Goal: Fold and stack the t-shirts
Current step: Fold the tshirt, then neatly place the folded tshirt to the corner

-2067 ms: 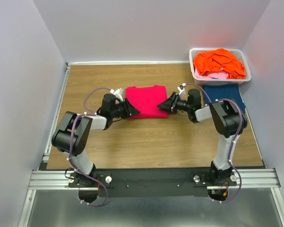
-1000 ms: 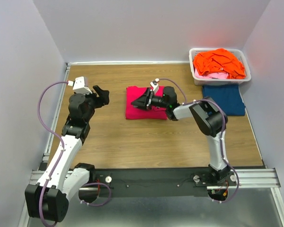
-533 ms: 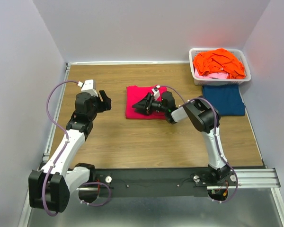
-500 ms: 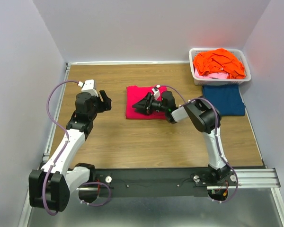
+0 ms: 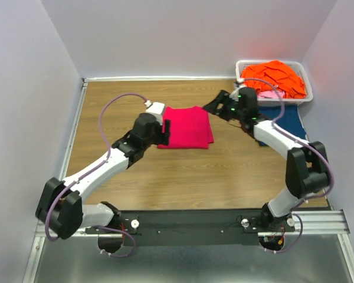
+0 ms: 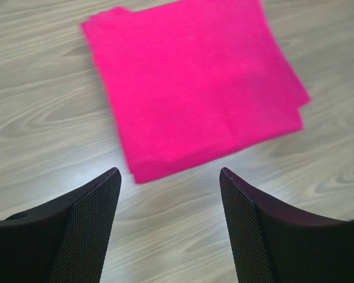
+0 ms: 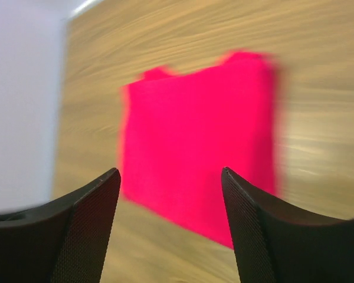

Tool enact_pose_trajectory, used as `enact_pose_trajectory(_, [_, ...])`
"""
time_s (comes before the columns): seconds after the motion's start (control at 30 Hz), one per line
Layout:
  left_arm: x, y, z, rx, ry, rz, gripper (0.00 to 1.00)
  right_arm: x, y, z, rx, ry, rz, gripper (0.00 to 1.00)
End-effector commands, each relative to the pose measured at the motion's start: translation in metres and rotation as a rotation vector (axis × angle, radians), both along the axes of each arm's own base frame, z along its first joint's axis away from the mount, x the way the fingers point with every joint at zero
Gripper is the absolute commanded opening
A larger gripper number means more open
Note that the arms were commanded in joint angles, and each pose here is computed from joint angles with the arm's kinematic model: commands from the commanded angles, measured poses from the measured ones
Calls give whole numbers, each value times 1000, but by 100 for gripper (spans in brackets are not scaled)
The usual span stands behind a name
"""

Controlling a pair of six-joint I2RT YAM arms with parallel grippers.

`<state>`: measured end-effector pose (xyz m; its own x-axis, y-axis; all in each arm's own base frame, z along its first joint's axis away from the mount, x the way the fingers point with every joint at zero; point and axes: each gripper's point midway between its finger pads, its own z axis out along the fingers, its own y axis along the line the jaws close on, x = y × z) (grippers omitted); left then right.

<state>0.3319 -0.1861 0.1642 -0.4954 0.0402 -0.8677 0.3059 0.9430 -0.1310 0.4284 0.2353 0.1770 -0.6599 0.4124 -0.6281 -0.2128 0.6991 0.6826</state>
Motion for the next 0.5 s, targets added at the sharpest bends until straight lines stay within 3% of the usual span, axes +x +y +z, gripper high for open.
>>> enact_pose_trajectory(0.0, [5, -40, 14, 87, -45, -59, 76, -27, -105, -54, -329, 177, -205, 79])
enact_pose_trajectory(0.13, [2, -98, 3, 185, -41, -202, 76, -36, -143, -51, -424, 175, -280, 96])
enact_pose_trajectory(0.2, [0, -116, -29, 311, -2, -263, 74, -46, -147, -51, -424, 182, -283, 100])
enact_pose_trajectory(0.23, [-2, -137, -22, 326, -26, -296, 71, -49, -147, -52, -419, 188, -277, 100])
enact_pose_trajectory(0.3, [-5, -151, -55, 414, 30, -351, 60, -56, -143, -55, -396, 203, -262, 100])
enact_pose_trajectory(0.47, [-6, -186, -82, 464, 61, -439, 40, -69, -150, -75, -420, 251, -269, 100])
